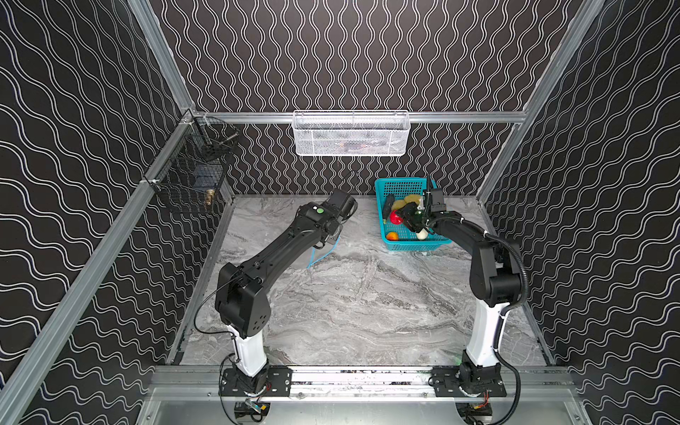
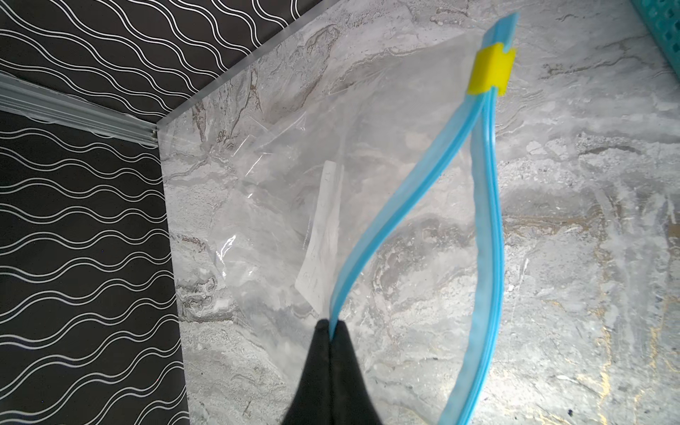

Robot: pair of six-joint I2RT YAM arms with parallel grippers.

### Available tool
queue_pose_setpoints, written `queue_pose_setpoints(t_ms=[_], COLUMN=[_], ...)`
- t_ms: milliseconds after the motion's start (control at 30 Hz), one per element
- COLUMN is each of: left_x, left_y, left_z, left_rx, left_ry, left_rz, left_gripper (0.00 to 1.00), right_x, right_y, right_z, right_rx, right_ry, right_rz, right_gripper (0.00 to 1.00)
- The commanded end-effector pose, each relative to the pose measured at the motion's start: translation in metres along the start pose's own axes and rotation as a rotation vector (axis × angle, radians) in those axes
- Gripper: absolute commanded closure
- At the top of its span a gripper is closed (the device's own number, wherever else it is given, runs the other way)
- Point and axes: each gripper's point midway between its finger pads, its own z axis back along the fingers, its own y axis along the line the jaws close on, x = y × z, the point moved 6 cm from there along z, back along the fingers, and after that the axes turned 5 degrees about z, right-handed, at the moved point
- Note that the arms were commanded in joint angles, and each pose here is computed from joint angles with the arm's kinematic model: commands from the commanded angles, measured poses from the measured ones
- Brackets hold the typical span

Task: Place the food in the zip-top bag and seal the zipper
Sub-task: 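Lower the right gripper onto a small red apple and close it, then lift the red apple with the right gripper and carry it toward the bag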

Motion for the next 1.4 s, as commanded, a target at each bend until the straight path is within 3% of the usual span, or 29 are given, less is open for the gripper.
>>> queue_pose_setpoints(t_ms=[0, 533, 800, 1233, 1367], left_x=[0.003, -0.002, -0.002, -0.002, -0.003], left_y=[0.006, 0.018, 0.015, 0.011, 0.006], left_z=[0.005, 0.004, 0.001, -0.006, -0.009], left_rx=[-0.009, -0.065, -0.090, -0.087, -0.110], left_ry=[-0.021, -0.009, 0.002, 0.024, 0.036], left_rz=[0.015, 0.065, 0.060, 0.048, 0.042], left_gripper=[1.00, 1.00, 1.00, 1.00, 1.00], right_x=[0.007, -0.003, -0.018, -0.036, -0.045], right_y=[0.016, 0.034, 0.038, 0.043, 0.050], right_z=[0.009, 0.045, 0.061, 0.079, 0.083], right_rx=[0.085, 0.238, 0.350, 0.422, 0.384], right_ry=[-0.043, -0.069, -0.058, -0.038, -0.046], right_rz=[0.003, 0.004, -0.059, -0.040, 0.011], right_gripper=[0.59, 0.60, 0.61, 0.63, 0.65])
